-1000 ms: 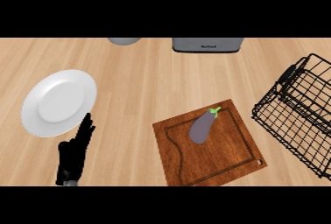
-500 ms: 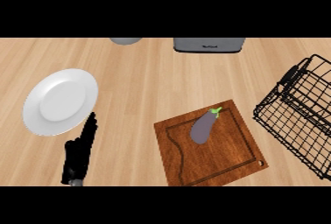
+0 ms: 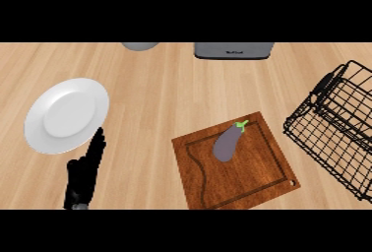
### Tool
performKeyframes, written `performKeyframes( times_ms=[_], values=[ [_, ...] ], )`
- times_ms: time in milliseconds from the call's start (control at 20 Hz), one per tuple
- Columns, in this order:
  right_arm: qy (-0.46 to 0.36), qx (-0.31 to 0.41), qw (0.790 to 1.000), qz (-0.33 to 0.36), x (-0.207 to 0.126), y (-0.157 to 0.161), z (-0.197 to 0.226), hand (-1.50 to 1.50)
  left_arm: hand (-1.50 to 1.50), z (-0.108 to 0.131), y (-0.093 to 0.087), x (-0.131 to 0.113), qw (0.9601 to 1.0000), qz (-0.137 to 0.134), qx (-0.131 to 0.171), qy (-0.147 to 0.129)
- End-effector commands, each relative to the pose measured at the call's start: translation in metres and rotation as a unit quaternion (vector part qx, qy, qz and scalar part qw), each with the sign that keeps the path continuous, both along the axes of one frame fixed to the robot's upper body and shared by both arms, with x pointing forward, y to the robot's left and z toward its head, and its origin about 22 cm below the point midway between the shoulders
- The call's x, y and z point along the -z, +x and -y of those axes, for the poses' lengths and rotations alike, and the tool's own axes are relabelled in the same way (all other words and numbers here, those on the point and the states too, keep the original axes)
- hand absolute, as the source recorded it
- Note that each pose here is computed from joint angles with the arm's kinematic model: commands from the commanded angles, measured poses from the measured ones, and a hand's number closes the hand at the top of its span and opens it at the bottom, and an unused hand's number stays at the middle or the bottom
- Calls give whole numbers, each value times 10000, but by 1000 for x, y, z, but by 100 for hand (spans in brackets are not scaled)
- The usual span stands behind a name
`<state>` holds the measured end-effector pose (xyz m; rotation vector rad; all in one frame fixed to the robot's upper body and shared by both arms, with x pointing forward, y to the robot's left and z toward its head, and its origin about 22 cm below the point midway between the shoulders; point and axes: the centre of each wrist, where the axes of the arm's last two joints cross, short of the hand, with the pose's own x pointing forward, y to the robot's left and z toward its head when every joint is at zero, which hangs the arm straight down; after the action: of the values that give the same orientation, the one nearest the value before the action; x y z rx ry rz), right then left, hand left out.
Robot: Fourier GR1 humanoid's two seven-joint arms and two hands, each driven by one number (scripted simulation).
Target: Pick the tomato from the cutting board and place it in the tiered basket
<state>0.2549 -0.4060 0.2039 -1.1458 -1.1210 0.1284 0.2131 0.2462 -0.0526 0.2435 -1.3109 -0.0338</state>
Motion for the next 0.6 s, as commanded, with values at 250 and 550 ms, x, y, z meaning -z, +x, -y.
performKeyframes(
  times_ms=[250, 550],
  values=[
    [1654, -151, 9796, 1132, 22, 20, 25, -150, 0, -2, -6, 7, 9999, -157, -51, -48],
    [1754, 30, 9573, 2300, -3, 4, 26, -150, 0, 11, 1, -11, 9999, -86, -73, 22]
  ],
)
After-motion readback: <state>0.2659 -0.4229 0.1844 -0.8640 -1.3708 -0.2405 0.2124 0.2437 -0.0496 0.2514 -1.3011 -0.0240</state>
